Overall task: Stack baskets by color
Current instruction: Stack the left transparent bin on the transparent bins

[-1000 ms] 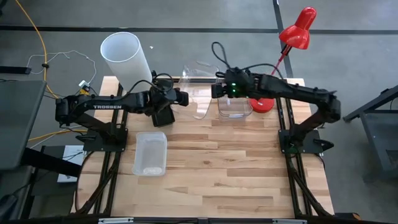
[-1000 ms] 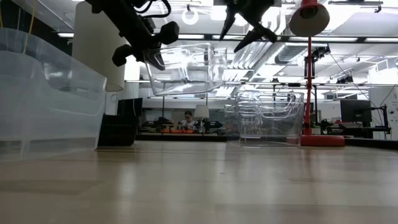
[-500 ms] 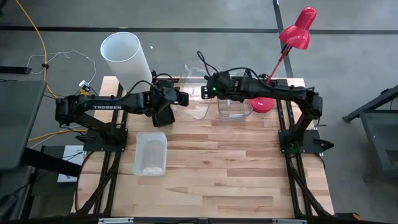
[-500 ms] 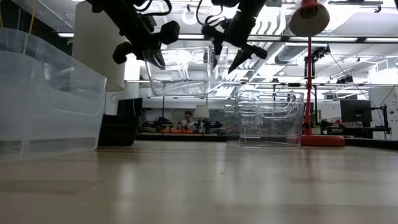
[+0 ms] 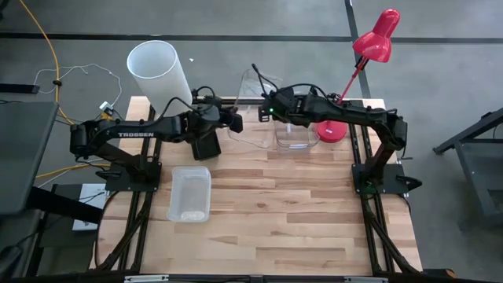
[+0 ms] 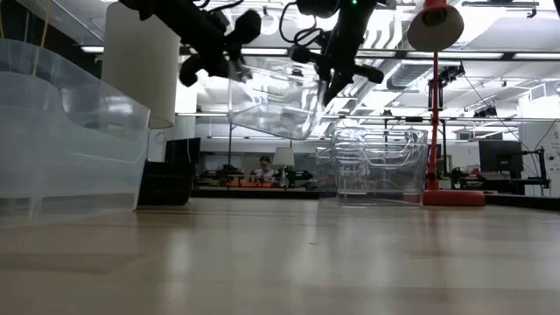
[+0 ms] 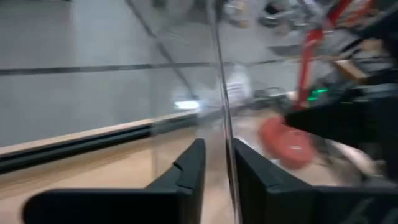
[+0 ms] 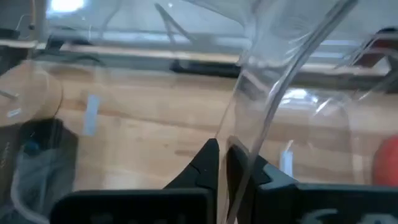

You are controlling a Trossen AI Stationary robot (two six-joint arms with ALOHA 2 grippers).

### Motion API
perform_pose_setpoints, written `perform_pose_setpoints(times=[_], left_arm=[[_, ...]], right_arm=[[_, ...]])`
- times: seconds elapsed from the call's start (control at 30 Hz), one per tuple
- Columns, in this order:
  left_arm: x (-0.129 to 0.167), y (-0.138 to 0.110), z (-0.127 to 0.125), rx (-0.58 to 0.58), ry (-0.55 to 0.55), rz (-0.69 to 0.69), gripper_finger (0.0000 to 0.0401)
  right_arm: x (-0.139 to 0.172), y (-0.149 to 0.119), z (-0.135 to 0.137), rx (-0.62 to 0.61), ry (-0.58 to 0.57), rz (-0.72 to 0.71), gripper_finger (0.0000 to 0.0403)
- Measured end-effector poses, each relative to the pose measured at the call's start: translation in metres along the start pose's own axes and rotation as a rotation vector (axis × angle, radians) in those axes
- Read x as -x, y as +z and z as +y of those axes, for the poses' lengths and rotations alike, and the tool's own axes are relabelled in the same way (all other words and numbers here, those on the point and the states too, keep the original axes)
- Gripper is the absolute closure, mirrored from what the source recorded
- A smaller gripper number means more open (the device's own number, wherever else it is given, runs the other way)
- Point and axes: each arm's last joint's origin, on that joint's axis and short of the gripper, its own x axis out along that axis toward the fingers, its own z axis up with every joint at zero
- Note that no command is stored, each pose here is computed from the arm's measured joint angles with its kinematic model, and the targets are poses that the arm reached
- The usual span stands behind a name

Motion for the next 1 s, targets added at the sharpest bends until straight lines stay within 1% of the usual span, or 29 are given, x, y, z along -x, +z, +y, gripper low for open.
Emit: perform_pose_setpoints(times=[0.27, 0.4, 0.57, 0.73, 0.9, 1.0], left_arm=[[0.003, 0.010, -0.013, 0.073, -0.254, 0.004, 0.0252], [0.011, 0.019, -0.014, 0.098, -0.319, -0.021, 0.0223], [0.027, 0.034, -0.012, 0.097, -0.359, -0.074, 0.0214], [0.049, 0.056, -0.010, 0.156, -0.442, -0.189, 0.0213], [0.078, 0.079, -0.006, 0.122, -0.565, -0.319, 0.0213], [0.097, 0.090, -0.001, 0.135, -0.611, -0.388, 0.0213]], right_arm=[[-0.003, 0.009, -0.007, 0.030, -0.012, 0.002, 0.0401], [0.005, 0.017, -0.011, 0.029, 0.016, -0.013, 0.0402], [0.017, 0.030, -0.018, 0.022, 0.058, -0.041, 0.0403], [0.028, 0.040, -0.027, 0.053, 0.065, -0.076, 0.0402], [0.056, 0.054, -0.040, 0.034, 0.131, -0.131, 0.0402], [0.080, 0.060, -0.054, 0.039, 0.154, -0.155, 0.0402]])
